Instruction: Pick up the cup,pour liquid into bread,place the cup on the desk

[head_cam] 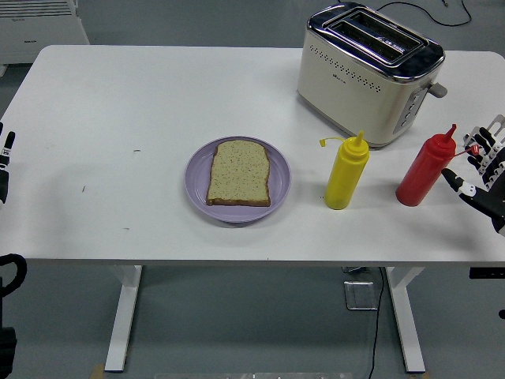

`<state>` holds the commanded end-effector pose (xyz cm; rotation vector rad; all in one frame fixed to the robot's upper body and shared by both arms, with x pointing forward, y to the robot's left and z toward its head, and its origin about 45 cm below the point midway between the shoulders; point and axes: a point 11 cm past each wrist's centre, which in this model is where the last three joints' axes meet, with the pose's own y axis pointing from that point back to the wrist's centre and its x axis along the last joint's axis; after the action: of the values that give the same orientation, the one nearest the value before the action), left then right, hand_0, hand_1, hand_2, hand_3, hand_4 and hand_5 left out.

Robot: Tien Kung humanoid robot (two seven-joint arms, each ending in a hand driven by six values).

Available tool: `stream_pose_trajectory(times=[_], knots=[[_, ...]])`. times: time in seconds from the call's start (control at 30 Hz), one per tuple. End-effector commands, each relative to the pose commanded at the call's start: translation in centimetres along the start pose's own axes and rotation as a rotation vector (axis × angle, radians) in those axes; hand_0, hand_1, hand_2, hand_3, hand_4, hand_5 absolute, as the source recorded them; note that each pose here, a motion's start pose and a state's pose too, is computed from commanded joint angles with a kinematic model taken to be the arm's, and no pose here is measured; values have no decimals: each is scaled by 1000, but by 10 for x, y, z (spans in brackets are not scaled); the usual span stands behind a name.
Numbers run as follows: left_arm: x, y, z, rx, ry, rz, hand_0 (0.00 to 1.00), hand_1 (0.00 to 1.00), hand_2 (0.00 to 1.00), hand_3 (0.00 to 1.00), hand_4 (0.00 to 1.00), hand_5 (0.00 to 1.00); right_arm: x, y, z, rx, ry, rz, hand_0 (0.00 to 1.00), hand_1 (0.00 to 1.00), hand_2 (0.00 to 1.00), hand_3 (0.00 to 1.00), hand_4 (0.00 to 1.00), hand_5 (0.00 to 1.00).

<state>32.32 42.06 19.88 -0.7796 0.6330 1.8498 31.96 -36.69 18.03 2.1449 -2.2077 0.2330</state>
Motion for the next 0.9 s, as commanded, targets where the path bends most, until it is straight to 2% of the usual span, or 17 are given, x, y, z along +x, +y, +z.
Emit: stream_pose_trajectory(times=[0.33, 0.7, 0.73, 0.9], knots=[[2, 1, -1, 2, -1, 4, 784, 743, 741, 667, 518, 953, -23, -9, 4, -9, -28, -46, 968, 910, 978, 998, 926, 252], [1, 0, 1, -3, 2, 3, 785, 744, 742, 668, 520, 955, -42, -26, 4, -2, -63, -17, 956, 892, 958, 998, 925, 253], [1, 0, 1, -3, 2, 3, 786, 745, 743, 670, 520, 955, -43, -27, 5, -2, -66, -14, 912, 856, 915, 941, 925, 257], [2, 0, 2, -5, 2, 5, 786, 745, 743, 670, 520, 955, -51, -31, 8, -13, -87, -8, 912, 856, 915, 941, 925, 257]])
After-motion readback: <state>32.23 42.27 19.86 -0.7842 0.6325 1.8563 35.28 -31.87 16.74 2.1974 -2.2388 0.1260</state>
